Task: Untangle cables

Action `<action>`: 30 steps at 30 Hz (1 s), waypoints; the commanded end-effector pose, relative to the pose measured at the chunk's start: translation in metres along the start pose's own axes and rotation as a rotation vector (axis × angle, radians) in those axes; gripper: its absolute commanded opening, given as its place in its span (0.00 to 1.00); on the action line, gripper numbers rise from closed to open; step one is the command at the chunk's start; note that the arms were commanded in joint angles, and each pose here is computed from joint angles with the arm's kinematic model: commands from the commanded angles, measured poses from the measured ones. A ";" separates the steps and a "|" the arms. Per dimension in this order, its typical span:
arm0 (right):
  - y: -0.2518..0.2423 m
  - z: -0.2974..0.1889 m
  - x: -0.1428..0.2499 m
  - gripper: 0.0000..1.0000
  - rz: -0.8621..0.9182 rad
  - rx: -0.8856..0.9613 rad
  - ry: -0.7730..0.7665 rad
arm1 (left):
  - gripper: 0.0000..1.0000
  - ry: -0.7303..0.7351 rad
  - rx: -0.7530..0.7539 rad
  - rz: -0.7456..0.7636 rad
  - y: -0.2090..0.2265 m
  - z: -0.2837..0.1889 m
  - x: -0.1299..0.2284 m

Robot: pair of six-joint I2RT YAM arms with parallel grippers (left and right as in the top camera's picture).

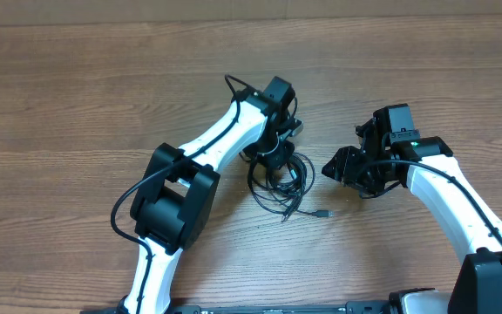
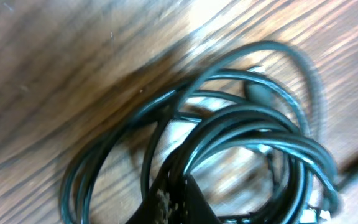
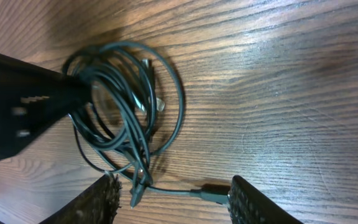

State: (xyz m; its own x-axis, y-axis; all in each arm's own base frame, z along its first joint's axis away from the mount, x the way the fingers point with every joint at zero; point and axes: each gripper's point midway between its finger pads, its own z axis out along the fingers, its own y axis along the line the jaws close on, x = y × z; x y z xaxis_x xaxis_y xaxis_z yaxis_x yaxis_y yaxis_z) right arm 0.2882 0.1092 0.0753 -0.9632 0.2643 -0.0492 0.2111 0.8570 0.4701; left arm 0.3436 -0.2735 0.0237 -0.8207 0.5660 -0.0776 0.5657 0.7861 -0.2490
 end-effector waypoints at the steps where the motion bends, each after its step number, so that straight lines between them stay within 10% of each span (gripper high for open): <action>1: 0.002 0.001 0.000 0.55 -0.003 -0.009 0.006 | 0.04 -0.115 0.042 0.002 -0.013 -0.044 -0.032; 18: 0.014 0.001 -0.002 0.54 -0.018 -0.070 0.002 | 0.04 -0.121 0.429 0.040 -0.087 -0.074 -0.033; 30: -0.011 0.001 -0.008 0.11 -0.006 0.068 -0.039 | 0.04 -0.130 0.493 0.034 -0.091 -0.081 -0.035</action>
State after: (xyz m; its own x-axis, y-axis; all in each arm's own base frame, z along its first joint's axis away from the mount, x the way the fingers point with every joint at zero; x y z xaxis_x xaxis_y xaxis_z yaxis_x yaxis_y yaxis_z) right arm 0.2916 0.1107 0.0764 -0.9634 0.2602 -0.0651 0.1990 0.8561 0.4769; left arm 0.3241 -0.3418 0.1017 -0.8179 0.5509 -0.1661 0.5164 0.5755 -0.6341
